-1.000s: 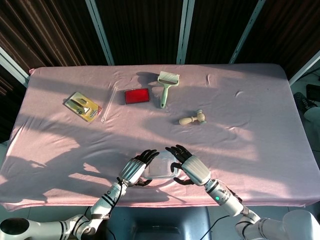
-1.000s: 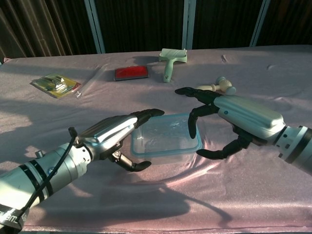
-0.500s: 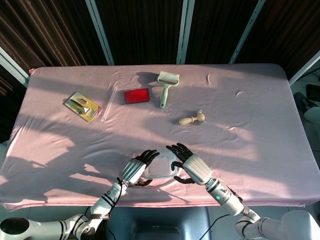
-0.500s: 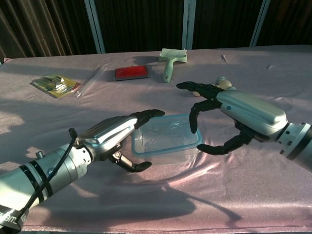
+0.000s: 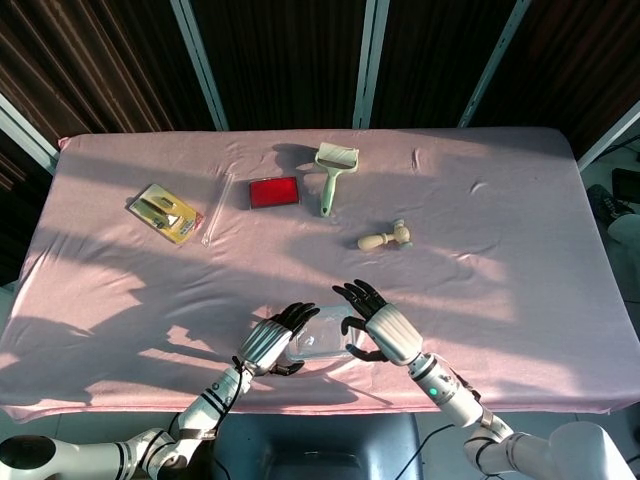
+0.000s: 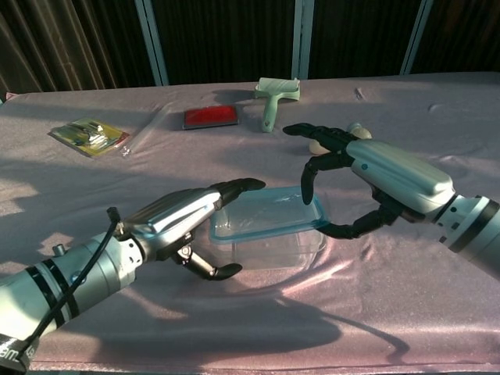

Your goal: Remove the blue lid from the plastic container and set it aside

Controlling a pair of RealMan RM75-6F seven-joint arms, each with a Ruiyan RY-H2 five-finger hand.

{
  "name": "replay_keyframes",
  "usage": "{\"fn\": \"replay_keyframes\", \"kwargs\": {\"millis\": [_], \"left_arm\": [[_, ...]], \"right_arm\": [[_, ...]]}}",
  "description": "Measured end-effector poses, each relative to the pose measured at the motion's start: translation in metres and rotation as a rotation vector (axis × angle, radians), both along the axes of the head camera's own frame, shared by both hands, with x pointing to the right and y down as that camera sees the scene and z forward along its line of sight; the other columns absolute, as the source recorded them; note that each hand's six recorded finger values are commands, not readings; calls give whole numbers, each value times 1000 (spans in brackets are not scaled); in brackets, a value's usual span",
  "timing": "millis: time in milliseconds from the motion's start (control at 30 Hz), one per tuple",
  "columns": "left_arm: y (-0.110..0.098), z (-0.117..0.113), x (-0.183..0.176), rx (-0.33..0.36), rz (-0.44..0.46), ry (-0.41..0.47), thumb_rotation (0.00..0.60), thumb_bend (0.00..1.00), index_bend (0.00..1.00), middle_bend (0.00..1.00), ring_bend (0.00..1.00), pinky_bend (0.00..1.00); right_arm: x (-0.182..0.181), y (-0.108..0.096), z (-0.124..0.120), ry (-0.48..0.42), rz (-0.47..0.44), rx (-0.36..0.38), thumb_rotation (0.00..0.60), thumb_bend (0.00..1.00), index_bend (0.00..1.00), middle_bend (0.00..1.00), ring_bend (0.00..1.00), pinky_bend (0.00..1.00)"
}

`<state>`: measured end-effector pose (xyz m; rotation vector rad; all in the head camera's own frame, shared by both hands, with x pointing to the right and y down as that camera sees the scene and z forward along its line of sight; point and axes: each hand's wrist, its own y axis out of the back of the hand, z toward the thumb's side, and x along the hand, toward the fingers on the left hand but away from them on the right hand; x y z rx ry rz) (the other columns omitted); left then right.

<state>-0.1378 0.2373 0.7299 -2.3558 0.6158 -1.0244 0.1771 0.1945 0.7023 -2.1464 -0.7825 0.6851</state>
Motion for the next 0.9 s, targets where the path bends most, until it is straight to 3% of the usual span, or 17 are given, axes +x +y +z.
{"fn": "replay_keyframes", "kwargs": {"millis": [500, 733, 900], "left_arm": [[-4, -3, -4, -7, -28, 38, 600, 324, 0, 737, 499, 319], [-4, -5, -5, -44, -70, 115, 600, 326, 0, 709, 463, 340], [-4, -8, -4, -101, -113, 204, 600, 326, 0, 606, 410, 349]], "right_arm": [[-7, 4, 7, -22, -3, -36, 600, 473, 729, 190, 8, 0], [-5, 4, 7, -20, -7, -39, 600, 484, 729, 191, 8, 0], [-4, 3, 8, -17, -4, -43, 600, 488, 736, 193, 9, 0]]}}
